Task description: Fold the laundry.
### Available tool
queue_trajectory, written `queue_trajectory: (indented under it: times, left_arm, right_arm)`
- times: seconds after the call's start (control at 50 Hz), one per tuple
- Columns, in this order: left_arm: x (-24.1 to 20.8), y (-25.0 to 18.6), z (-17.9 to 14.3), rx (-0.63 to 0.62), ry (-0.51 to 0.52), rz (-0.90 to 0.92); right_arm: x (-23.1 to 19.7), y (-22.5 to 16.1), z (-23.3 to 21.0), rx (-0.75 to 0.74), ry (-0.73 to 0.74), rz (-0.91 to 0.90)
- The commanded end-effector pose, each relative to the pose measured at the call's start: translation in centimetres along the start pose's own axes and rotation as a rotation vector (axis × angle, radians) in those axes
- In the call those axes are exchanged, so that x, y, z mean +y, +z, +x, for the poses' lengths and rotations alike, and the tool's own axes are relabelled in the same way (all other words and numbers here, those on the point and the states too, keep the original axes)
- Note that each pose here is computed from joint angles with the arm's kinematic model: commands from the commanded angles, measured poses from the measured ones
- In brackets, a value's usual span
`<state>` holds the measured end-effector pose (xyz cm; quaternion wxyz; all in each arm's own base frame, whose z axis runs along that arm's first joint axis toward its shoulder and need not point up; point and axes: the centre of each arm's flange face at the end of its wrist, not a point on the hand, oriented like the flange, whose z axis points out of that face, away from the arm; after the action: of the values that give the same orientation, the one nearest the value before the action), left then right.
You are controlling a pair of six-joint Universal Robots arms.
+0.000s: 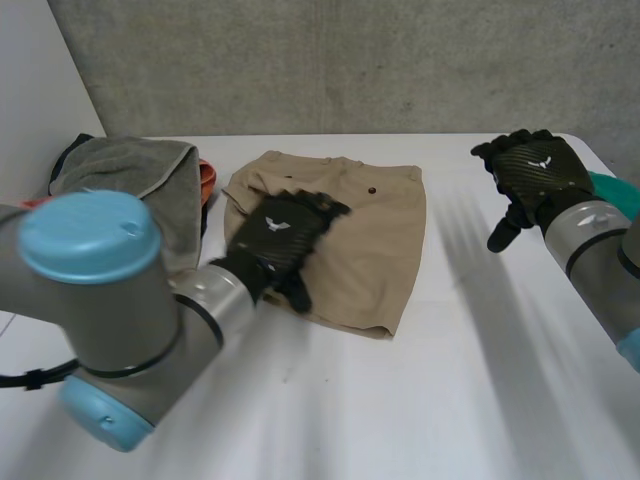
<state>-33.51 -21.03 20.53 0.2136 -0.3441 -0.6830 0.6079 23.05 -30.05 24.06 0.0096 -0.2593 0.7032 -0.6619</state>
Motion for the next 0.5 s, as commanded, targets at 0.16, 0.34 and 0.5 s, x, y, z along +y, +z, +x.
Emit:
queue_trajectory:
  times: [0.16, 0.34, 0.5]
  left_arm:
    - [4.4, 4.3, 6.2, 0.241, 0.085, -0.039]
    - [6.3, 6.2, 6.6, 0.243, 0.160, -0.047]
    - [7.3, 7.4, 6.4, 0.214, 0.182, -0.052]
  right_arm:
    - [4.9, -1.0, 0.4, 0.008, -0.004, -0.070]
    - [5.4, -0.8, 1.1, 0.009, -0.002, -0.074]
    - [5.6, -0.7, 0.9, 0.003, -0.001, -0.080]
